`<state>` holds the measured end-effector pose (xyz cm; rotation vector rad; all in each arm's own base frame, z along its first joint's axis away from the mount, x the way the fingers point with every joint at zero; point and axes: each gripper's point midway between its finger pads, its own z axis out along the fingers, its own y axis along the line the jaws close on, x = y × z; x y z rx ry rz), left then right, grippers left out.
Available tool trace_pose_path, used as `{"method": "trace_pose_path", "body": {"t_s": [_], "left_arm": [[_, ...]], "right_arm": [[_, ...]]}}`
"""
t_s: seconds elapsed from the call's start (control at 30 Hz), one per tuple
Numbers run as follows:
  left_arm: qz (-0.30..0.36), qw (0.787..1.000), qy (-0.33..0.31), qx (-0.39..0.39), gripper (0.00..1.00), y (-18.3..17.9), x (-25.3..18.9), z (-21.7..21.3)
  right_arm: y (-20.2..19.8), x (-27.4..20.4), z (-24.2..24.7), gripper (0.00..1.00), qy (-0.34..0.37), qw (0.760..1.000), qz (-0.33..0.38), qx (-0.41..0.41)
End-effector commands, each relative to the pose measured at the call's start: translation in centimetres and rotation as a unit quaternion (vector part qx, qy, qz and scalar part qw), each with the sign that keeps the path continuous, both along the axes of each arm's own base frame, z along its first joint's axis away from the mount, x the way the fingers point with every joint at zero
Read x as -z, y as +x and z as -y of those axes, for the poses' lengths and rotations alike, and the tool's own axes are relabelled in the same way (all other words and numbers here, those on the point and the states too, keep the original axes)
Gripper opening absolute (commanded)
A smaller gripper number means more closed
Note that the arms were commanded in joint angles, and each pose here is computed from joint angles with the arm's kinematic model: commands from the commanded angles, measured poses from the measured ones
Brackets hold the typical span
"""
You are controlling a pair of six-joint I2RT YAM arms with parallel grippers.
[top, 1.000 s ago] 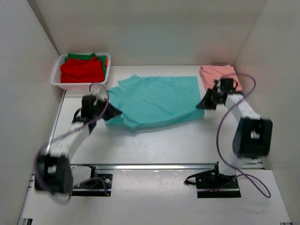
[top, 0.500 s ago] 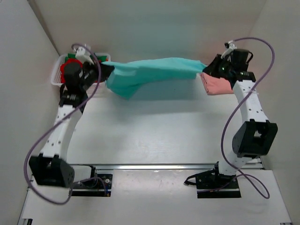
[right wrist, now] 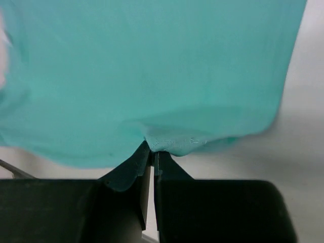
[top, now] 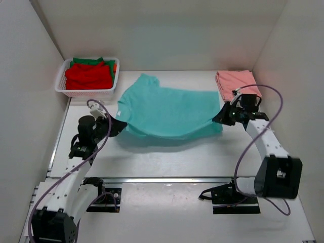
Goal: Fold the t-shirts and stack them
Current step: Flatten out the tshirt
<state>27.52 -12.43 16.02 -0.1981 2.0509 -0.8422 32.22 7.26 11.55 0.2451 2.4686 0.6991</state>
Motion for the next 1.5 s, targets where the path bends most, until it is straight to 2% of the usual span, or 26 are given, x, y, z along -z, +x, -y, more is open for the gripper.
{"method": "trace_pose_path", "body": {"t_s": [0.0, 0.07, 0.13, 0.17, 0.2, 0.23, 0.27, 0.3, 0.33, 0.4, 0.43, 0.47, 0.57, 0.6, 0.63, 0.67, 0.77, 0.8, 0.83, 0.87, 0.97, 1.07, 1.17, 1.3, 1.47], "left_arm": [[0.074, 0.997, -0.002, -0.005, 0.0, 0.8, -5.8, -0.2], [0.058, 0.998, -0.005, 0.004, 0.0, 1.4, -4.6, 0.5], [0.013, 1.0, -0.018, 0.014, 0.0, 3.1, -1.6, 1.1], [0.029, 0.999, -0.027, 0.015, 0.0, 4.4, -2.4, 1.2], [-0.011, 0.999, -0.029, 0.026, 0.0, 5.3, 0.0, 1.8], [-0.024, 0.998, -0.037, 0.037, 0.0, 7.3, 0.6, 2.2], [0.0, 0.998, -0.046, 0.041, 0.0, 9.7, -1.9, 2.6], [-0.033, 0.997, -0.051, 0.049, 0.0, 11.1, 0.1, 3.0], [-0.022, 0.996, -0.058, 0.062, 0.0, 14.1, -1.7, 3.7], [0.032, 0.995, -0.066, 0.07, 0.0, 18.7, -8.6, 3.9], [0.049, 0.994, -0.067, 0.075, 0.0, 19.4, -10.5, 4.0], [0.093, 0.991, -0.061, 0.074, 0.0, 19.6, -14.9, 3.8], [0.192, 0.98, -0.023, 0.047, 0.0, 16.5, -23.4, 2.3], [0.213, 0.976, -0.015, 0.028, 0.0, 14.6, -24.9, 1.4], [0.208, 0.978, -0.012, 0.021, 0.0, 13.9, -23.5, 1.0], [0.233, 0.972, -0.014, 0.018, 0.0, 11.6, -25.0, 0.8], [0.213, 0.977, -0.017, 0.008, 0.0, 8.1, -20.2, 0.7], [0.192, 0.981, -0.021, 0.007, 0.0, 7.2, -17.2, 0.9], [0.162, 0.986, -0.02, 0.009, 0.0, 6.7, -13.6, 1.1], [0.149, 0.988, -0.031, 0.011, 0.0, 6.0, -12.3, 1.2], [0.068, 0.996, -0.047, 0.016, 0.0, 4.0, -3.7, 1.7], [0.011, 0.999, -0.043, 0.0, 0.0, 2.7, 1.8, 1.3], [-0.035, 0.999, -0.041, -0.006, 0.0, 1.3, 5.1, 1.2], [-0.064, 0.997, -0.045, -0.021, 0.0, -0.7, 7.7, 0.7], [-0.063, 0.996, -0.046, -0.037, 0.0, -2.6, 8.1, 0.2]], "right_arm": [[2.5, -8.6, 0.8, 0.0, 0.006, 0.988, 0.157, 0.012], [3.7, -7.8, 0.9, 0.0, 0.007, 0.989, 0.149, 0.011], [5.9, -7.1, 0.5, 0.0, 0.008, 0.99, 0.142, 0.002], [7.6, -5.9, 0.6, 0.0, 0.007, 0.992, 0.128, 0.001], [8.5, -5.3, 0.2, 0.0, 0.009, 0.993, 0.121, -0.008], [10.6, -4.8, 0.4, 0.0, 0.009, 0.994, 0.112, -0.008], [13.4, -5.0, 0.5, 0.0, 0.011, 0.994, 0.112, -0.008], [14.2, -5.1, -0.1, 0.0, 0.014, 0.994, 0.102, -0.02], [16.6, -5.9, 0.2, 0.0, 0.011, 0.994, 0.103, -0.02], [20.9, -11.6, 0.4, 0.0, -0.011, 0.987, 0.157, -0.015], [20.9, -12.7, 0.2, 0.0, -0.025, 0.987, 0.159, -0.019], [21.4, -16.3, 0.0, 0.0, -0.037, 0.979, 0.199, -0.024], [19.1, -22.2, 0.6, 0.0, -0.078, 0.958, 0.274, -0.008], [17.0, -22.4, 0.5, 0.0, -0.075, 0.957, 0.28, -0.006], [15.4, -22.1, 1.0, 0.0, -0.068, 0.954, 0.292, -0.003], [14.8, -22.2, 1.4, 0.0, -0.055, 0.952, 0.302, 0.002], [11.5, -17.5, 2.2, 0.0, -0.038, 0.961, 0.273, 0.01], [10.5, -14.8, 2.4, 0.0, -0.033, 0.968, 0.247, 0.015], [10.1, -14.1, 2.4, 0.0, -0.027, 0.969, 0.246, 0.013], [9.1, -11.5, 1.9, 0.0, -0.014, 0.976, 0.219, 0.005], [7.3, -6.0, 1.1, 0.0, -0.002, 0.986, 0.166, -0.001], [4.7, -0.7, 0.1, 0.0, 0.013, 0.995, 0.1, -0.002], [2.5, 2.3, -0.9, 0.01, 0.025, 0.999, 0.045, 0.003], [-0.2, 4.5, -1.4, 0.0, 0.033, 0.999, 0.012, 0.016], [-2.8, 6.1, -0.7, 0.0, 0.01, 0.999, -0.035, 0.037]]}}
